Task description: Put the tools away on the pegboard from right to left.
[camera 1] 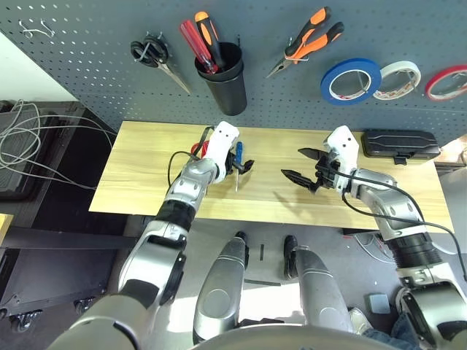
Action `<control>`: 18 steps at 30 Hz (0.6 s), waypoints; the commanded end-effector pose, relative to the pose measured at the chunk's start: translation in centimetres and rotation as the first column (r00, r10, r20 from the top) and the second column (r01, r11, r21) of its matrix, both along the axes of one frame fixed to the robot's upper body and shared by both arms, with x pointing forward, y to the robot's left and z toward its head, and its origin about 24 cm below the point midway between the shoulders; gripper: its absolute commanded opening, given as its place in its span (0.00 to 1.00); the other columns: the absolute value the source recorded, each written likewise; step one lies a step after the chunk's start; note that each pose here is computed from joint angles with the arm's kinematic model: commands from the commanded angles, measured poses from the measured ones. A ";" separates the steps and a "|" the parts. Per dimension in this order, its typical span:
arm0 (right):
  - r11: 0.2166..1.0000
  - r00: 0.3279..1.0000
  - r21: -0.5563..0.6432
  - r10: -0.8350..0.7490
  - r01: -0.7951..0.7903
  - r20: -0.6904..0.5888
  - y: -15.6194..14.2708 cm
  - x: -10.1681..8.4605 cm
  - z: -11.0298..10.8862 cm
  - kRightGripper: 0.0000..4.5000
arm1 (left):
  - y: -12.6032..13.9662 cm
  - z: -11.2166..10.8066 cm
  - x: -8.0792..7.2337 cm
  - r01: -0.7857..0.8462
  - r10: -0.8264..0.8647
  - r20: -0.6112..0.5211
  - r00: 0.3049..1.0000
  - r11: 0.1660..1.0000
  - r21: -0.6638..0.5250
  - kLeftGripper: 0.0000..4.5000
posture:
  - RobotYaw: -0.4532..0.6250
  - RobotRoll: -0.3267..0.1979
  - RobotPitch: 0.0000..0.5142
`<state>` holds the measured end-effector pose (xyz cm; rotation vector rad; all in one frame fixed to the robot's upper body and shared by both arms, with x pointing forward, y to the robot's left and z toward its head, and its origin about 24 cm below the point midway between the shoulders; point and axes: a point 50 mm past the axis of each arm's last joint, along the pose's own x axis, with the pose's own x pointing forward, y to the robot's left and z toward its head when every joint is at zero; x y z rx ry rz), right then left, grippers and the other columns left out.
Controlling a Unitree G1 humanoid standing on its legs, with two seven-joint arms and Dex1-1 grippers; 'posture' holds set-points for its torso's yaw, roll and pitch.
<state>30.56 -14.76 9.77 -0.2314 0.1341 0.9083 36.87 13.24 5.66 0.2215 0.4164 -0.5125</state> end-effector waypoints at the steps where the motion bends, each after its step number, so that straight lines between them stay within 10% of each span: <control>1: 1.000 1.000 0.010 0.004 -0.004 0.016 0.3 -0.3 0.0 1.00 | 0.2 -2.1 -0.6 -0.037 0.037 -0.091 0.995 0.999 0.010 1.00 | 0.53 0.62 0.69; 18: 0.998 0.996 0.062 0.009 -0.015 0.084 1.7 0.0 1.9 1.00 | -0.4 -4.0 -0.4 -0.146 0.154 -0.145 0.977 0.987 0.062 1.00 | 0.49 0.62 0.71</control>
